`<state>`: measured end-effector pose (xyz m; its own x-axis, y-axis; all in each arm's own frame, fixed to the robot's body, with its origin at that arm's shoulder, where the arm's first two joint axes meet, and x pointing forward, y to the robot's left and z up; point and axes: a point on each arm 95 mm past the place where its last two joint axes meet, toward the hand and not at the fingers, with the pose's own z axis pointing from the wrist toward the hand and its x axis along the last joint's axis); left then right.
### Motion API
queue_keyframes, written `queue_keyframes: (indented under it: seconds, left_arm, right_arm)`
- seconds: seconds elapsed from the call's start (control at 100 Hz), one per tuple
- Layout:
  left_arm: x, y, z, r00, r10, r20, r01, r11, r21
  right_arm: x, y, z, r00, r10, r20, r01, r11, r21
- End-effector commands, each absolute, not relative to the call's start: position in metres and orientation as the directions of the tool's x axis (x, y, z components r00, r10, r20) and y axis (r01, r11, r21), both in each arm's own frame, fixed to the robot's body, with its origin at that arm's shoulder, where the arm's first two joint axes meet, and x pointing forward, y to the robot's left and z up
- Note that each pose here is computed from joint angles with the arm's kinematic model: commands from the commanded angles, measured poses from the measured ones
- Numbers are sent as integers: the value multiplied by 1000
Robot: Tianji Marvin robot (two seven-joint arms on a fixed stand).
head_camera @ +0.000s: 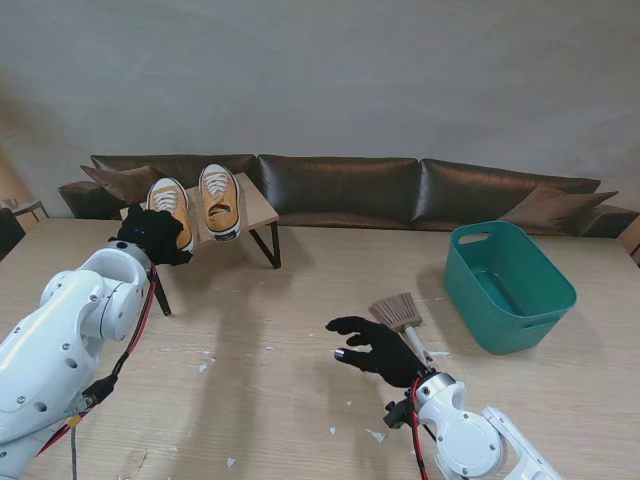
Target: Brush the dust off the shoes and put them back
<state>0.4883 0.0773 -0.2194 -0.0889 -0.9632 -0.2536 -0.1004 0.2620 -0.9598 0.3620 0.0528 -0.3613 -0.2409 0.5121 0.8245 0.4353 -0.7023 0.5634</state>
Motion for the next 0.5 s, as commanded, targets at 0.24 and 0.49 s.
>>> queue_keyframes:
  seconds: [0.24,0.49]
  left_arm:
    - [490,79,-232,-69,-958,-278,-115,285,-952]
    - [490,80,-232,-53,-947,-316,-54,318,-946]
  right_arm:
    - [359,55,-365,-232,507,830,459,-696,553]
    - [356,56,-362,-227,506,832,463,-696,549]
